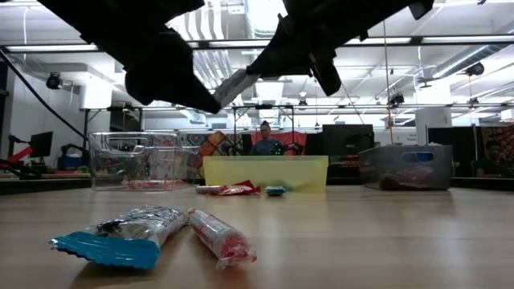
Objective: Sort candy
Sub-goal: Put the white chocolate into the yellow bin, then put the orange candy into the transparent bin
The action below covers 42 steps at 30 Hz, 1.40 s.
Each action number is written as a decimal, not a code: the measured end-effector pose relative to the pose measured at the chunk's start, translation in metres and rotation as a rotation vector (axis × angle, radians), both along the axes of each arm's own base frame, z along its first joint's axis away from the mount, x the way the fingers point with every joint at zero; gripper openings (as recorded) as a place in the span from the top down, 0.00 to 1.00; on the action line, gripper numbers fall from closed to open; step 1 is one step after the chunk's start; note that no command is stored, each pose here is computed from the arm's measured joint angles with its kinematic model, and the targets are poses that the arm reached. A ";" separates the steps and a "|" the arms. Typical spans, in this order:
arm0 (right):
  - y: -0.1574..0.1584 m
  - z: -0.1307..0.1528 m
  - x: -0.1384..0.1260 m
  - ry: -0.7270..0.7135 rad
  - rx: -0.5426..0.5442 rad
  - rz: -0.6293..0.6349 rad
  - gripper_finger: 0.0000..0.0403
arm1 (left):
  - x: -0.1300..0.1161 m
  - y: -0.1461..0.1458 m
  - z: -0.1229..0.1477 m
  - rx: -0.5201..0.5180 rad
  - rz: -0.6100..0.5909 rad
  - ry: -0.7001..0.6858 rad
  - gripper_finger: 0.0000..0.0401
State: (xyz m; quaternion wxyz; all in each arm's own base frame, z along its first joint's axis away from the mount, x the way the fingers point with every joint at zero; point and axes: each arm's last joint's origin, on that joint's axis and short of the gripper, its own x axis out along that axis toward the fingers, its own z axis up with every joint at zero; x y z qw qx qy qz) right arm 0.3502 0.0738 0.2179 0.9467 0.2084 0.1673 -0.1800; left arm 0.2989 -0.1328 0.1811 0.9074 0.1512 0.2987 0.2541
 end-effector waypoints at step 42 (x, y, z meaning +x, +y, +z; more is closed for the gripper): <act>-0.206 -0.036 -0.014 0.163 0.023 -0.614 0.72 | -0.092 -0.005 0.064 -0.138 0.008 -0.146 0.59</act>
